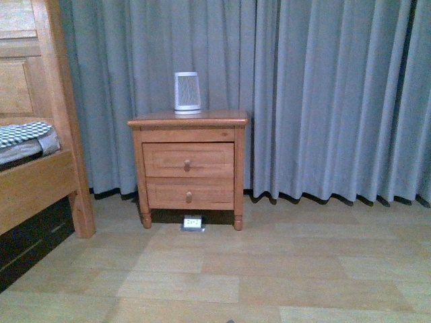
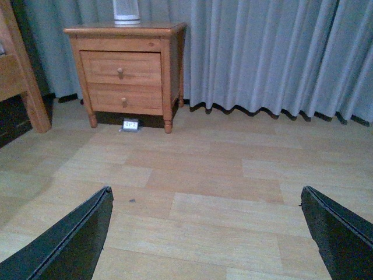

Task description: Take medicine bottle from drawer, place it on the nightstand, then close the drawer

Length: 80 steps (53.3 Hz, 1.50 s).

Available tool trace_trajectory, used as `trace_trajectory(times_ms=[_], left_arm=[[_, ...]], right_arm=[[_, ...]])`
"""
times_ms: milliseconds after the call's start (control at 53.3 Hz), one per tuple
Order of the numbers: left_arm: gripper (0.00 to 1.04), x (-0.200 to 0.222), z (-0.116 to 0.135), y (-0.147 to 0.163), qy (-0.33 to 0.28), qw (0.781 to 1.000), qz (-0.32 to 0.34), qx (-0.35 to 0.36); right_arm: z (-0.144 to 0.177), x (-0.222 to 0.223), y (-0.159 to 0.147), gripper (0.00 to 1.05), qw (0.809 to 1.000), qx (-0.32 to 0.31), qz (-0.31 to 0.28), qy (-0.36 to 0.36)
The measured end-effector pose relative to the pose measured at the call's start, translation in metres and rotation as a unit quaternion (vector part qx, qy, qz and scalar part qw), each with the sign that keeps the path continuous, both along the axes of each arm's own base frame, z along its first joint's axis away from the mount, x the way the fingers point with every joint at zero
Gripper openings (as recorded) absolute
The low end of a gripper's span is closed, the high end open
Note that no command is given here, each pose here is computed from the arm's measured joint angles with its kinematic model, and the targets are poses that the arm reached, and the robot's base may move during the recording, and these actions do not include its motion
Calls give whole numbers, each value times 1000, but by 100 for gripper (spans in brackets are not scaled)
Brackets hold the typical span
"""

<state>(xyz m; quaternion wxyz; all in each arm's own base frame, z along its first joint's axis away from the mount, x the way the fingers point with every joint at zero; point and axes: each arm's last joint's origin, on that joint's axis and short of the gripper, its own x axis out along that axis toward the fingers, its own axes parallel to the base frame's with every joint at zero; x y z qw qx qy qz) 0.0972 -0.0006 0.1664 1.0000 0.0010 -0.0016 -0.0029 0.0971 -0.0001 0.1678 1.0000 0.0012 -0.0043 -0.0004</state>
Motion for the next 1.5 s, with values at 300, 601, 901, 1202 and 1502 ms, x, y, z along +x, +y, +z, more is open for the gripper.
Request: trace_trajectory(times_ms=[300,601,901,1202,1502], left_arm=[[98,0,0,0,0,1000,0,0],[98,0,0,0,0,1000,0,0],[98,0,0,0,0,1000,0,0],[98,0,0,0,0,1000,0,0],[98,0,0,0,0,1000,0,0]], right_arm=[[0,0,0,98,1000,0,0,0],[0,0,0,98,1000,0,0,0],[0,0,0,98,1000,0,0,0],[0,0,0,98,1000,0,0,0],[0,0,0,98,1000,0,0,0]])
